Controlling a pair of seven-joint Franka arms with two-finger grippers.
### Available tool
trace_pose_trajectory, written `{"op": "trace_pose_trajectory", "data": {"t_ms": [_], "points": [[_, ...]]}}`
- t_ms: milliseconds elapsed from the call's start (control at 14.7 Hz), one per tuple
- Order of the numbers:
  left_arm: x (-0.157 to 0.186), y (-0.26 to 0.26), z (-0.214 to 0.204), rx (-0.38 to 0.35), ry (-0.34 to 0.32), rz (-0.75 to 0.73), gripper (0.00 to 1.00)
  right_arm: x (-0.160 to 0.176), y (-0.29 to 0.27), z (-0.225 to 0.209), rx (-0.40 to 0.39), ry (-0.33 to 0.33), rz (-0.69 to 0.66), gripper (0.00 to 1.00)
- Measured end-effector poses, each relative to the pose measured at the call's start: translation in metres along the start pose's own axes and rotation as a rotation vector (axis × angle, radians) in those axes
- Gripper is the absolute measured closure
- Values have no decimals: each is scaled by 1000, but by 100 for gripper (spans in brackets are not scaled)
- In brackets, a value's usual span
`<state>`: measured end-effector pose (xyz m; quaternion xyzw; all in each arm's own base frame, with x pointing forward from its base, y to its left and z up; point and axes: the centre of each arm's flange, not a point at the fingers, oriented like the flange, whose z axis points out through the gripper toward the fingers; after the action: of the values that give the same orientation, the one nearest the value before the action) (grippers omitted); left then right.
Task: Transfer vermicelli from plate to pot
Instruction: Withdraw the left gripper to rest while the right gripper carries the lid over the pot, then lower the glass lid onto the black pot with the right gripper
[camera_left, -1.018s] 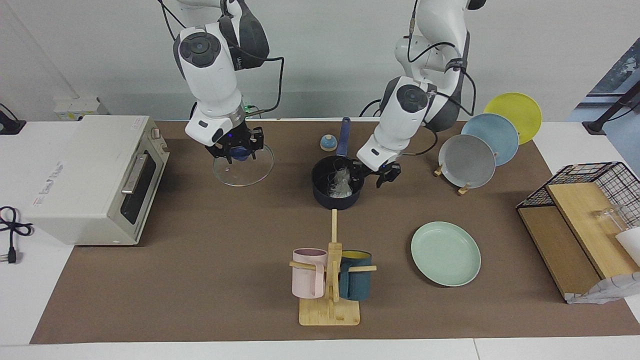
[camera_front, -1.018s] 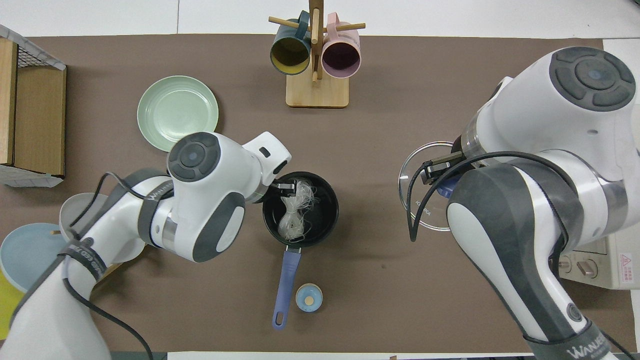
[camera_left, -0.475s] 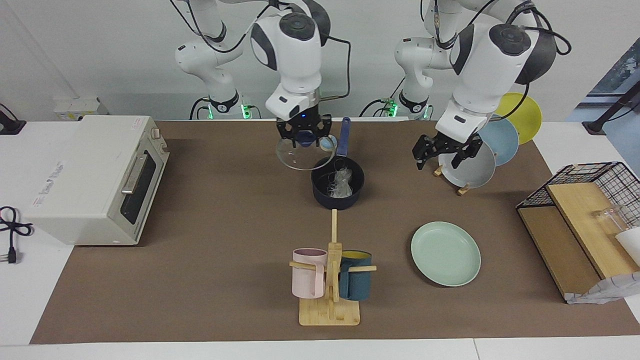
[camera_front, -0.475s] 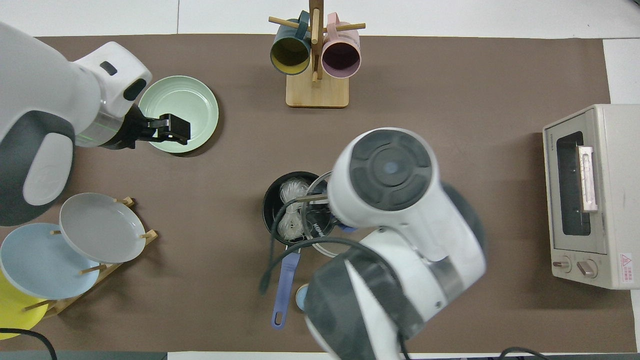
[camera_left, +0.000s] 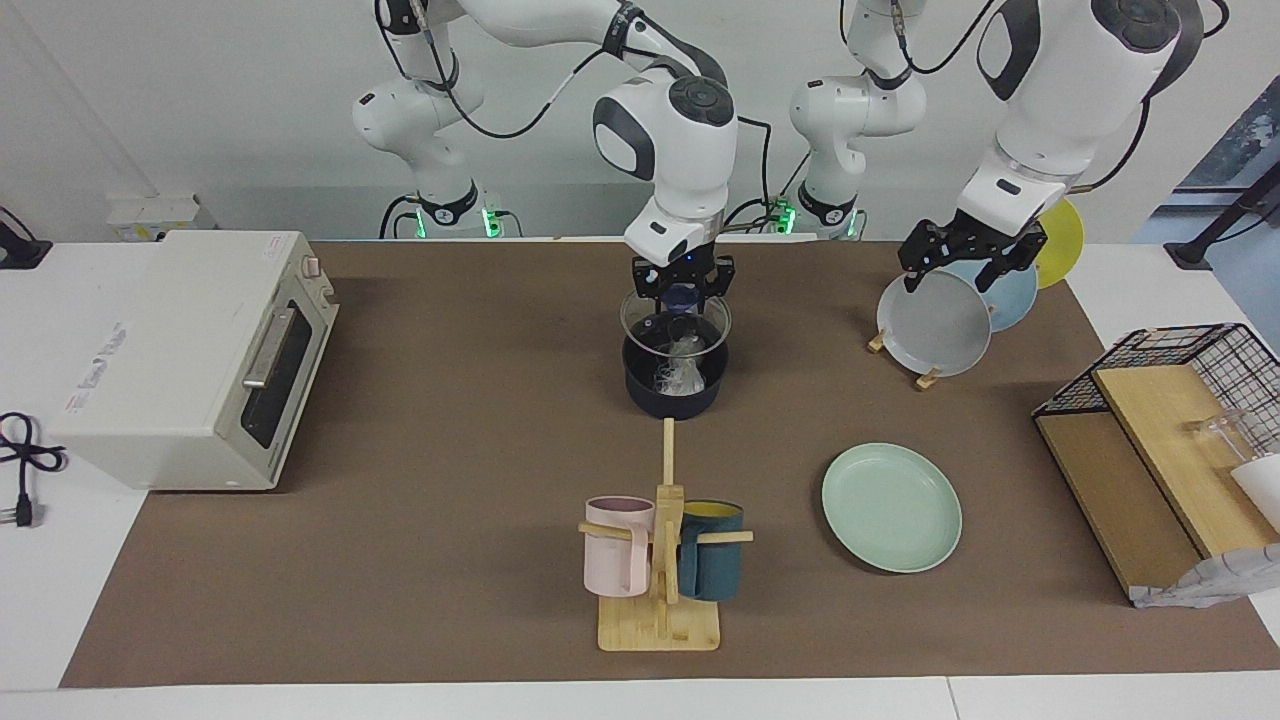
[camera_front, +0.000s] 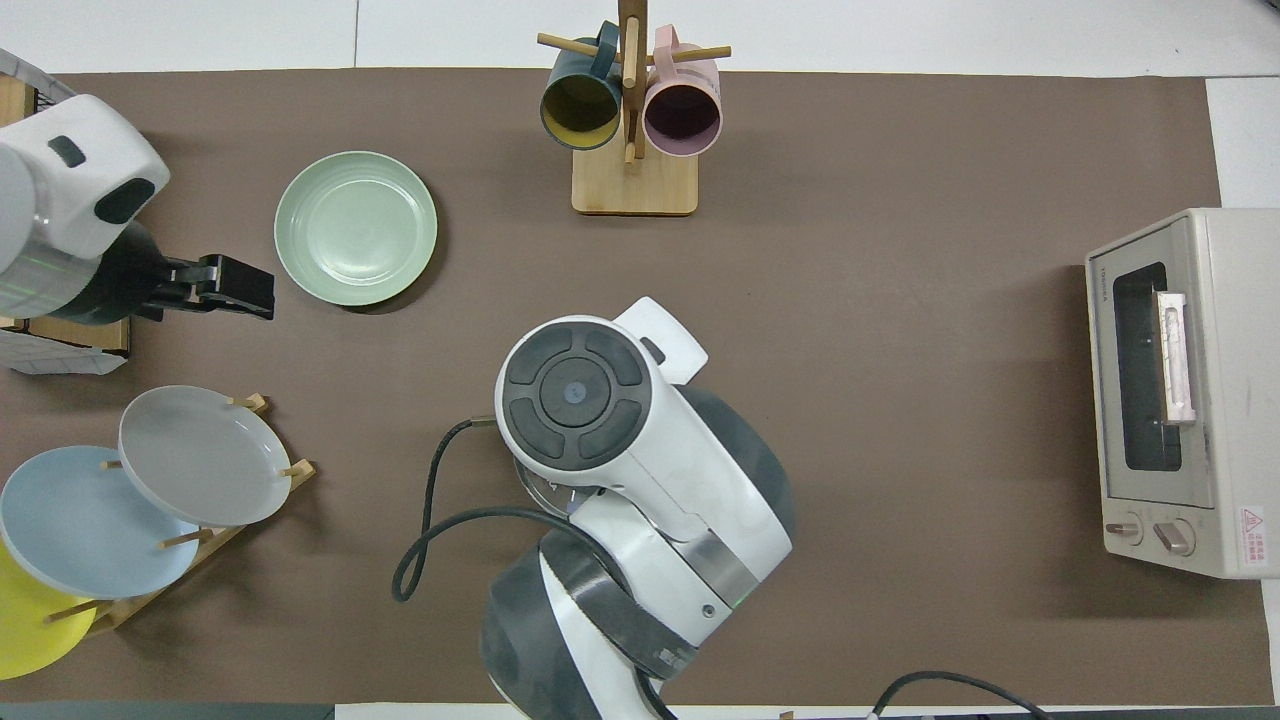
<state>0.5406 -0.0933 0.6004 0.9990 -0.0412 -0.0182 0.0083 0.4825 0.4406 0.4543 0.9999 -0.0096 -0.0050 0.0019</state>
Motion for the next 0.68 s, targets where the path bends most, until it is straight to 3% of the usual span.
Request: {"op": "trace_pose_trajectory", "data": {"t_ms": [679], "points": [[-8, -2, 5, 5, -55, -2, 0, 7, 0, 23, 12, -35, 24, 37]]}}
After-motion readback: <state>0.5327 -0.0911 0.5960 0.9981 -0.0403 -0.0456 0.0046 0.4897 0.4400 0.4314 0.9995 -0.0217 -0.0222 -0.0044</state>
